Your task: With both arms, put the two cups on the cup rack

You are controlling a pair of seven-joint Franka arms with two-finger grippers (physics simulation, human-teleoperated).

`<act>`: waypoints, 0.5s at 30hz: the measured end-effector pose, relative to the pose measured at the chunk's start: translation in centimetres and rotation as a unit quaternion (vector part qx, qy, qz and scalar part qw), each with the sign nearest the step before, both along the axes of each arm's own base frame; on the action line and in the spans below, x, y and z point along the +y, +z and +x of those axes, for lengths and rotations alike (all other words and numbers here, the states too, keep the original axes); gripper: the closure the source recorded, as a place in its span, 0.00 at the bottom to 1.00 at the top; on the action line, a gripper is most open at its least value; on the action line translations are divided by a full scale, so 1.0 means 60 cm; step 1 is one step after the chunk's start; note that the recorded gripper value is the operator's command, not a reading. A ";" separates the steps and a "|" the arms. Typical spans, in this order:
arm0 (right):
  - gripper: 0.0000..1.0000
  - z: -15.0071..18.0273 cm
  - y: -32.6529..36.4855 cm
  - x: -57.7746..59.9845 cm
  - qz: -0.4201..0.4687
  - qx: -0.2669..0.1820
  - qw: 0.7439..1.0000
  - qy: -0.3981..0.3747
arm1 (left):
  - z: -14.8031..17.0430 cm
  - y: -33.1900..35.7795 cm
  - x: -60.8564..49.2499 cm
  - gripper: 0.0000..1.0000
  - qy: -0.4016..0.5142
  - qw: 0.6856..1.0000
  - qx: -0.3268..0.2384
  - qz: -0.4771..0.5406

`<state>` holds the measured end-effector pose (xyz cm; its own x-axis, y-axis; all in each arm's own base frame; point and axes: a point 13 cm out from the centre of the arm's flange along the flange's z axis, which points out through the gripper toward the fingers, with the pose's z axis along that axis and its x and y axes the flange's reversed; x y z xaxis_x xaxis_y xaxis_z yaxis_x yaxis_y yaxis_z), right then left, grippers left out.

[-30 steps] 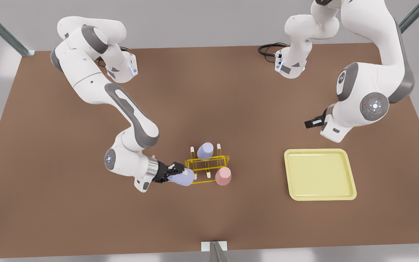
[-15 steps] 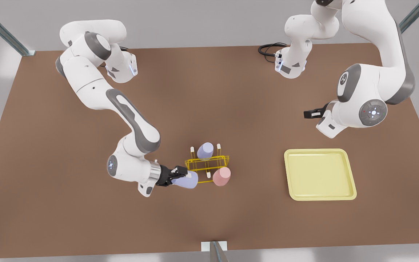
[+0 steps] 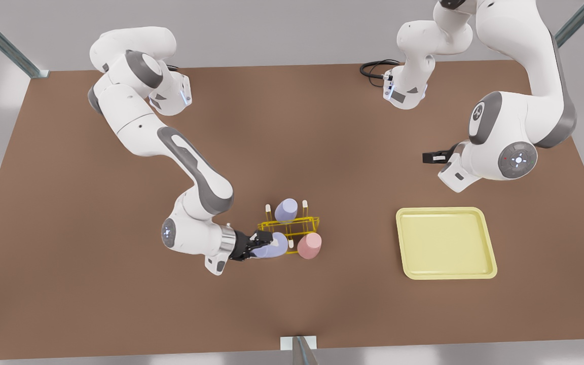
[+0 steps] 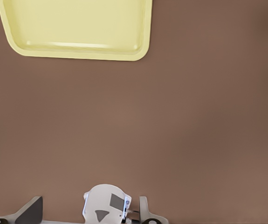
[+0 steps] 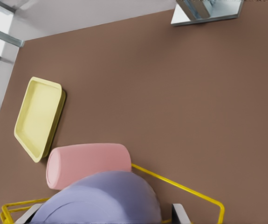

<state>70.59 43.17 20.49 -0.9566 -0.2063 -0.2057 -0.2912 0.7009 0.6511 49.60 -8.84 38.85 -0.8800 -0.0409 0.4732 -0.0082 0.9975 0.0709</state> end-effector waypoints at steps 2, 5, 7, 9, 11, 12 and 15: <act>0.00 0.001 0.001 0.001 0.000 0.000 1.000 0.000 | 0.000 0.001 0.000 0.00 -0.002 1.000 0.000 -0.001; 0.00 0.006 0.007 0.003 0.003 -0.003 1.000 -0.002 | 0.000 0.002 0.000 0.00 -0.006 1.000 0.000 -0.003; 0.00 0.008 0.009 0.004 0.004 -0.003 1.000 -0.003 | 0.000 0.001 0.000 0.00 -0.008 1.000 0.000 -0.004; 0.00 0.010 0.012 0.004 0.005 -0.004 1.000 -0.004 | 0.000 0.001 0.000 0.00 -0.009 1.000 0.000 -0.005; 0.00 0.014 0.019 0.002 0.007 -0.006 1.000 -0.005 | 0.001 0.000 0.000 0.00 -0.011 1.000 0.000 -0.006; 0.00 0.019 0.031 -0.003 0.006 -0.009 1.000 -0.005 | 0.002 0.001 0.003 0.00 -0.010 1.000 -0.001 -0.007; 0.00 0.074 0.133 -0.192 -0.132 -0.078 0.988 0.007 | 0.003 0.002 0.010 0.00 -0.005 1.000 -0.001 -0.011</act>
<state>75.02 31.68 28.45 -0.9144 -0.2855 -0.2871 -0.3842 0.8355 0.3928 49.79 -8.24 38.97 -0.8811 -0.0209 0.4725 0.0022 0.9988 0.0482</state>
